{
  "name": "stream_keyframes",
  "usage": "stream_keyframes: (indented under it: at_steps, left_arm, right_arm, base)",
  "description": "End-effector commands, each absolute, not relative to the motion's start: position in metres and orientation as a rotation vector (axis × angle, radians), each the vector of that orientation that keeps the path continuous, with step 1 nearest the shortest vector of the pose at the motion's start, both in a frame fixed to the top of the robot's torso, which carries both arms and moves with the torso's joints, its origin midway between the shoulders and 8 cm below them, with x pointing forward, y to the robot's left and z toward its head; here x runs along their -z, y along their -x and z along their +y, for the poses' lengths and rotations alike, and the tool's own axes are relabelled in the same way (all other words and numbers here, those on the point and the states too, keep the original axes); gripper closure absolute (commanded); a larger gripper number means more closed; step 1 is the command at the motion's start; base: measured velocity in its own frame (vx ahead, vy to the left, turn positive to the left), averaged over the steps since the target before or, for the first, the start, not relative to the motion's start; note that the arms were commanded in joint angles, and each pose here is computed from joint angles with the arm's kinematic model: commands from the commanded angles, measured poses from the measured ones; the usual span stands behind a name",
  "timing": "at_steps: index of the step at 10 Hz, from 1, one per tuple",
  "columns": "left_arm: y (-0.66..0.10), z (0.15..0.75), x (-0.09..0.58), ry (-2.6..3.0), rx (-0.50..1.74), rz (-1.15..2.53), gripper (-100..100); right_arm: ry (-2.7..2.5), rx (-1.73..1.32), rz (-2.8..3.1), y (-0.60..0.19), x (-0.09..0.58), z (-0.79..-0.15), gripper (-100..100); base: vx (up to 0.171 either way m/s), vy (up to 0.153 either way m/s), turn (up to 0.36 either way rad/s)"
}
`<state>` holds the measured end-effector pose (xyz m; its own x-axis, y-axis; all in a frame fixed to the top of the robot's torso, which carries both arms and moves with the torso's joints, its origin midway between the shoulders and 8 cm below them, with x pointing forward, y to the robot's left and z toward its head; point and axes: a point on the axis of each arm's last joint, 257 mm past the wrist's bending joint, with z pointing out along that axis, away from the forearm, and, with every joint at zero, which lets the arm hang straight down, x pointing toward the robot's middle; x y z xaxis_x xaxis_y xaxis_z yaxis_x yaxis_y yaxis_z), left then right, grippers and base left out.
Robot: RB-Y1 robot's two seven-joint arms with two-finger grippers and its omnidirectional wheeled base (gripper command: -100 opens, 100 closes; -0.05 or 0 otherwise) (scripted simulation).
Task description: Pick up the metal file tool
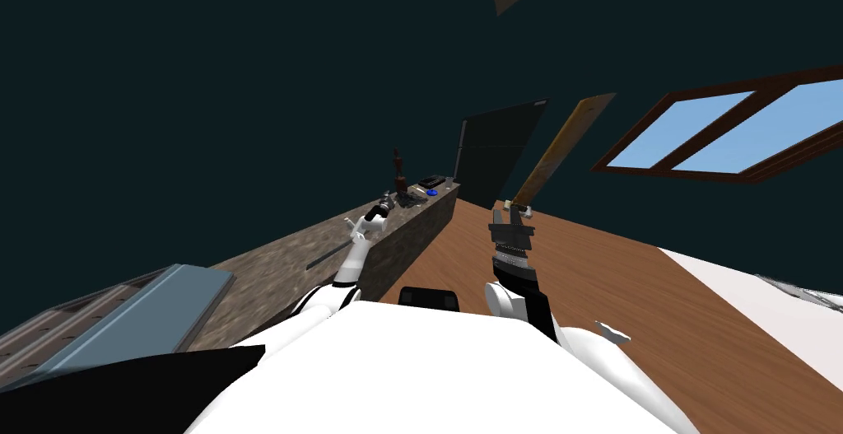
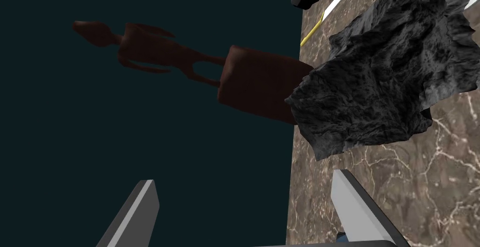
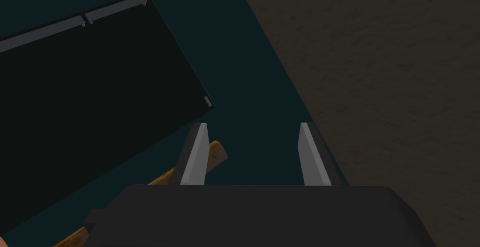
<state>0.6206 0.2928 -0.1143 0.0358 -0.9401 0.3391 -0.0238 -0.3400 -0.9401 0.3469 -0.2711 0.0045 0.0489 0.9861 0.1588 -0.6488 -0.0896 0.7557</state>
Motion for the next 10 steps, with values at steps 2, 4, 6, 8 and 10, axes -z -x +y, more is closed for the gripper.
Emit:
stream_keyframes:
  at_steps: [2, 4, 6, 8, 10]
  left_arm:
    - [-0.630, 0.302, 0.129, 1.587, 1.375, 1.040, -100]
    - [-0.639, 0.309, 0.136, 1.650, 1.345, 1.043, -100]
    - [-0.637, 0.311, 0.148, 1.688, 1.313, 1.060, -100]
    - [-0.642, 0.321, 0.162, 1.769, 1.263, 1.067, -100]
    - [-0.646, 0.330, 0.169, 1.834, 1.224, 1.065, -100]
  right_arm:
    - [-0.812, -1.482, 0.544, -0.347, -0.005, -0.271, 0]
    - [-0.812, -1.482, 0.544, -0.347, -0.005, -0.271, 0]
    - [-0.812, -1.482, 0.544, -0.347, -0.005, -0.271, 0]
    - [-0.812, -1.482, 0.544, -0.347, -0.005, -0.271, 0]
    - [-0.812, -1.482, 0.544, -0.347, -0.005, -0.271, 0]
  base:
    - [-0.014, 0.010, -0.077]
    - [-0.008, 0.012, -0.031]
    - [-0.012, 0.013, -0.032]
    - [-0.014, 0.019, -0.061]
    - [-0.011, 0.016, -0.045]
